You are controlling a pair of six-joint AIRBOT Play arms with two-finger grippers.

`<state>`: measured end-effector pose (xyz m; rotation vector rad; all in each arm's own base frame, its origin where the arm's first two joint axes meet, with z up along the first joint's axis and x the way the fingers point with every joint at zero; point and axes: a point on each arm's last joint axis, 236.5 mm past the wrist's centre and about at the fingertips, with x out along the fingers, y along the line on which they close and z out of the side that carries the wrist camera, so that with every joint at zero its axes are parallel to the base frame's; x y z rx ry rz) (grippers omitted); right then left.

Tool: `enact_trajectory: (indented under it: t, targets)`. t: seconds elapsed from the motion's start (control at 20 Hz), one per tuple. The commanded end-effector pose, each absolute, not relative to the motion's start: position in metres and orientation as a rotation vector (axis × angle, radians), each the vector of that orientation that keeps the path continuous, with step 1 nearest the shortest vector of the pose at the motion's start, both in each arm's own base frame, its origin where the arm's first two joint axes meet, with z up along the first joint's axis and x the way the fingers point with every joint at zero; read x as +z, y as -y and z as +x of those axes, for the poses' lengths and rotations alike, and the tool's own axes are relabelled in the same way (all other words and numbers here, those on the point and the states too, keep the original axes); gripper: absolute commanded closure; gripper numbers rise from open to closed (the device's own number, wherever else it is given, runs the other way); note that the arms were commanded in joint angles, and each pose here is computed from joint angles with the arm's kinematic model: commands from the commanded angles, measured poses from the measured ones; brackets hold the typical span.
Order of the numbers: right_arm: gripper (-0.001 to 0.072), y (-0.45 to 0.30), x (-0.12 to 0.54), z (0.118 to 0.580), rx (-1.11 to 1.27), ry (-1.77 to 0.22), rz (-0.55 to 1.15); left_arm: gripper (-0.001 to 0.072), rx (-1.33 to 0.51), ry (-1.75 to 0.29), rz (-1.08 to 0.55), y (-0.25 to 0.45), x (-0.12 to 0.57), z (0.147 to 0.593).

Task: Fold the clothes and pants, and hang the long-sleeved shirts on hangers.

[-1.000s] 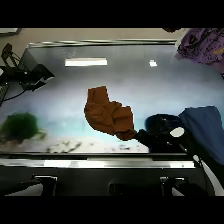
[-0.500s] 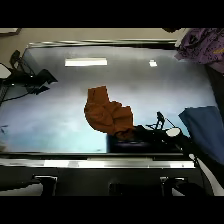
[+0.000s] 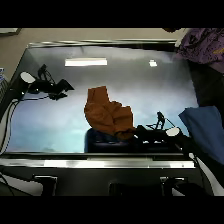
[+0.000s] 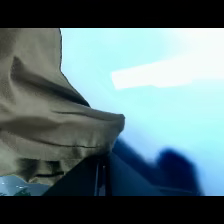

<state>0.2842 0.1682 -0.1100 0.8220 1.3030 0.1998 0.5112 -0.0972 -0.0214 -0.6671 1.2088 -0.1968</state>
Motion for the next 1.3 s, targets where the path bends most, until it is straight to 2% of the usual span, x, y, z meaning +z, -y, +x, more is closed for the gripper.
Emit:
enact_trajectory:
  t: [0.0, 0.25, 0.45, 0.5, 0.65, 0.7, 0.8, 0.85, 1.0, 1.15, 1.25]
  targets:
    - [0.0679, -0.172, -0.108, 0.281, 0.204, -1.323, 0.838, 0.0069, -0.264, -1.231, -0.657, 0.12, -0.056, 0.517]
    - [0.0679, -0.176, -0.107, 0.274, 0.227, -1.353, 0.838, 0.007, -0.314, -1.197, -0.751, 0.152, -0.078, 0.533]
    - [0.0679, -0.177, -0.107, 0.273, 0.232, -1.358, 0.84, 0.0073, -0.338, -1.236, -0.776, 0.174, -0.098, 0.527]
    - [0.0679, -0.177, -0.107, 0.272, 0.233, -1.361, 0.84, 0.0108, -0.345, -1.246, -0.77, 0.179, -0.101, 0.525]
    - [0.0679, -0.178, -0.106, 0.271, 0.235, -1.364, 0.841, 0.0111, -0.358, -1.263, -0.755, 0.192, -0.109, 0.52]
    - [0.0679, -0.178, -0.106, 0.271, 0.234, -1.364, 0.843, 0.0136, -0.359, -1.263, -0.752, 0.195, -0.11, 0.52]
    - [0.0679, -0.178, -0.104, 0.273, 0.236, -1.354, 0.843, 0.0535, -0.365, -1.268, -0.748, 0.2, -0.112, 0.518]
    - [0.0679, -0.177, -0.1, 0.276, 0.239, -1.336, 0.84, 0.069, -0.366, -1.262, -0.749, 0.199, -0.109, 0.519]
    - [0.068, -0.173, -0.07, 0.297, 0.274, -1.244, 0.782, 0.0693, -0.386, -1.16, -0.722, 0.188, -0.067, 0.544]
    - [0.068, -0.157, -0.012, 0.337, 0.294, -1.119, 0.59, 0.0694, -0.351, -0.99, -0.564, 0.15, 0.021, 0.574]
    - [0.068, -0.14, 0.051, 0.37, 0.29, -0.986, 0.432, 0.0694, -0.283, -0.854, -0.425, 0.115, 0.101, 0.582]
